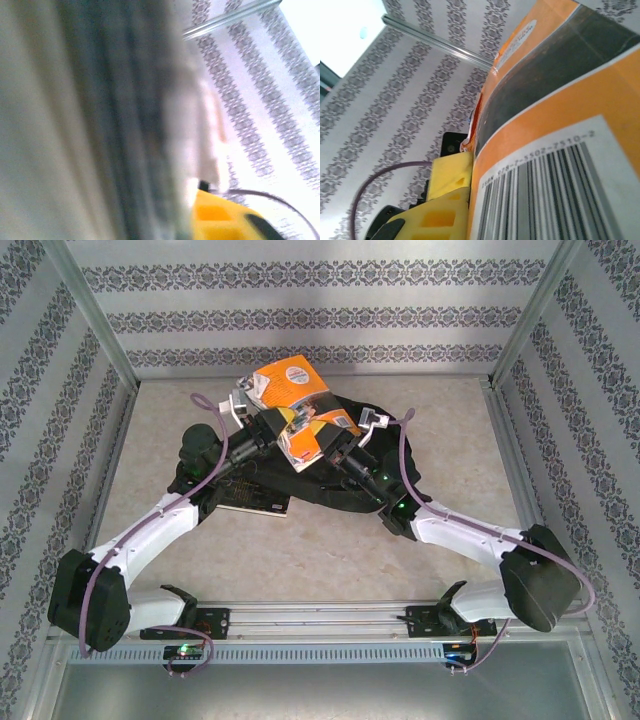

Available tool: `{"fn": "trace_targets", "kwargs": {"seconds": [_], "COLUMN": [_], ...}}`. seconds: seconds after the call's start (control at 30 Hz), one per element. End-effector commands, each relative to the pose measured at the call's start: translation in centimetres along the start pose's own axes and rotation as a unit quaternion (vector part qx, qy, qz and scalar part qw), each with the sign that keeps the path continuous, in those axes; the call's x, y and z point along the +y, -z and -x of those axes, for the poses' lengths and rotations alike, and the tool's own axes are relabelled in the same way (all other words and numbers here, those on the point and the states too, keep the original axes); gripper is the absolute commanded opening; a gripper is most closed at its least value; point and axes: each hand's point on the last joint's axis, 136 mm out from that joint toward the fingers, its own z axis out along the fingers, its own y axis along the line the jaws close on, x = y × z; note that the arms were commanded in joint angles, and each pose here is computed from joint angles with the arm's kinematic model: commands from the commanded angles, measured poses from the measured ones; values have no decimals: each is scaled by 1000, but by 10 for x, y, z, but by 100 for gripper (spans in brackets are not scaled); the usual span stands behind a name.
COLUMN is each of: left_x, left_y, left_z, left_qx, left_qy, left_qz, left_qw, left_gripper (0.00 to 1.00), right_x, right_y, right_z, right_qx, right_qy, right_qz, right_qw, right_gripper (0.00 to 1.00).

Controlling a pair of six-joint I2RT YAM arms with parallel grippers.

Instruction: Pack the student bag

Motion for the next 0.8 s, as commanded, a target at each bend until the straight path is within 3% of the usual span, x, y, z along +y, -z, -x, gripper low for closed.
{"fn": "trace_targets", "kwargs": {"seconds": [0.0, 0.07, 0.17, 0.3, 0.4, 0.57, 0.77], "left_x": [-3, 13, 41, 70, 88, 118, 160], "left_y": [3, 6, 8, -5, -21, -49, -73], "left_z": [-10, -14, -23, -46, -62, -63, -44], "left_qx": [31, 52, 100, 183, 243, 285, 307], "left_qy": [-65, -98, -141, -196, -248, -311, -356], "left_qz": [43, 99, 181, 261, 317, 392, 454], "left_qw": [996, 989, 968, 927, 883, 818, 757], "left_gripper": [47, 59, 66, 70, 73, 76, 75], "right_x": [-3, -24, -47, -64, -67, -72, -75], "right_y": [22, 46, 89, 141, 172, 206, 213], "right_z": [32, 44, 65, 95, 112, 128, 127], "right_qx": [-30, -21, -20, -47, -68, -95, -96], "right_qy": [64, 118, 196, 233, 223, 218, 195], "right_qz": [-63, -164, -306, -402, -435, -472, -459], "right_qw": [996, 979, 931, 884, 870, 849, 861], "right_gripper": [0, 0, 0, 0, 0, 0, 0]}}
